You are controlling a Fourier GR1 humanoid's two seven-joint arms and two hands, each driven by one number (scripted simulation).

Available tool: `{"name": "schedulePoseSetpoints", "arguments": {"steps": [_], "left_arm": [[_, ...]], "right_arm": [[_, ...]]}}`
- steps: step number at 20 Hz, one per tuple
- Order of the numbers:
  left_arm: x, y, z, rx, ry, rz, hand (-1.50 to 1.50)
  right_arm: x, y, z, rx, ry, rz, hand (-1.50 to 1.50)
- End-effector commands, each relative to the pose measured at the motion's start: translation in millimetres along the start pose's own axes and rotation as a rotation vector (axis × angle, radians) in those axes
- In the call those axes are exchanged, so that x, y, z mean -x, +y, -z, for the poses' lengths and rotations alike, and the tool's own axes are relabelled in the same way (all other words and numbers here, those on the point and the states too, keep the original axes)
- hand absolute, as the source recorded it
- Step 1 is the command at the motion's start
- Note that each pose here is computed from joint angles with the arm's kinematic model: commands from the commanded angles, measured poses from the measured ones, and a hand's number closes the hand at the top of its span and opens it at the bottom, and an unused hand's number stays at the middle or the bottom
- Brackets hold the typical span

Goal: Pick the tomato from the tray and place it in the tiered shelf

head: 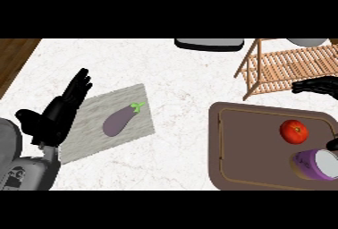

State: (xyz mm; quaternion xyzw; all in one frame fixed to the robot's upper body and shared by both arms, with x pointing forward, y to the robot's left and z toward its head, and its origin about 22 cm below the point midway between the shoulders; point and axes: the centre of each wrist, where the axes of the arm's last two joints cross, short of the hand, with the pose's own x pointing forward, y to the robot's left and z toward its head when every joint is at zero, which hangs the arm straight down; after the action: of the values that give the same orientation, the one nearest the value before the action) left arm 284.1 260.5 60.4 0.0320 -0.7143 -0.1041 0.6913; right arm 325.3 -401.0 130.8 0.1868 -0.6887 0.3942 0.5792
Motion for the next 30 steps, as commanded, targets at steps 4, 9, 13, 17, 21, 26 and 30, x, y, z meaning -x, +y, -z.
{"name": "schedulePoseSetpoints", "arguments": {"steps": [4, 9, 13, 17, 21, 26, 30], "left_arm": [[0.8, -4.9, -7.5, -0.009, 0.011, -0.013, 0.00], [3.2, 18.8, -11.4, -0.028, 0.019, -0.002, 0.00], [4.2, -1.3, -18.4, -0.020, 0.016, -0.004, 0.00], [-8.5, 12.8, -17.7, -0.025, -0.012, 0.007, 0.00], [3.0, 10.2, -15.2, -0.007, 0.010, -0.006, 0.00], [1.0, 11.2, -18.9, -0.048, 0.011, 0.001, 0.00], [-6.7, 12.2, -15.5, -0.034, 0.025, -0.003, 0.00]], "right_arm": [[-45.7, -41.8, -14.2, -0.169, -0.081, -0.077, -1.50], [-72.6, -38.7, -7.8, -0.264, -0.019, -0.253, -1.50], [-53.3, -24.8, 4.9, -0.313, 0.010, -0.289, -1.50], [-47.4, -21.9, 7.0, -0.341, 0.033, -0.361, -1.50], [-28.4, -3.3, 29.5, -0.407, 0.074, -0.536, -1.50], [-7.3, -2.4, 25.0, -0.442, 0.082, -0.596, -1.50], [4.6, 3.5, 53.2, -0.454, 0.079, -0.636, -1.50]]}}
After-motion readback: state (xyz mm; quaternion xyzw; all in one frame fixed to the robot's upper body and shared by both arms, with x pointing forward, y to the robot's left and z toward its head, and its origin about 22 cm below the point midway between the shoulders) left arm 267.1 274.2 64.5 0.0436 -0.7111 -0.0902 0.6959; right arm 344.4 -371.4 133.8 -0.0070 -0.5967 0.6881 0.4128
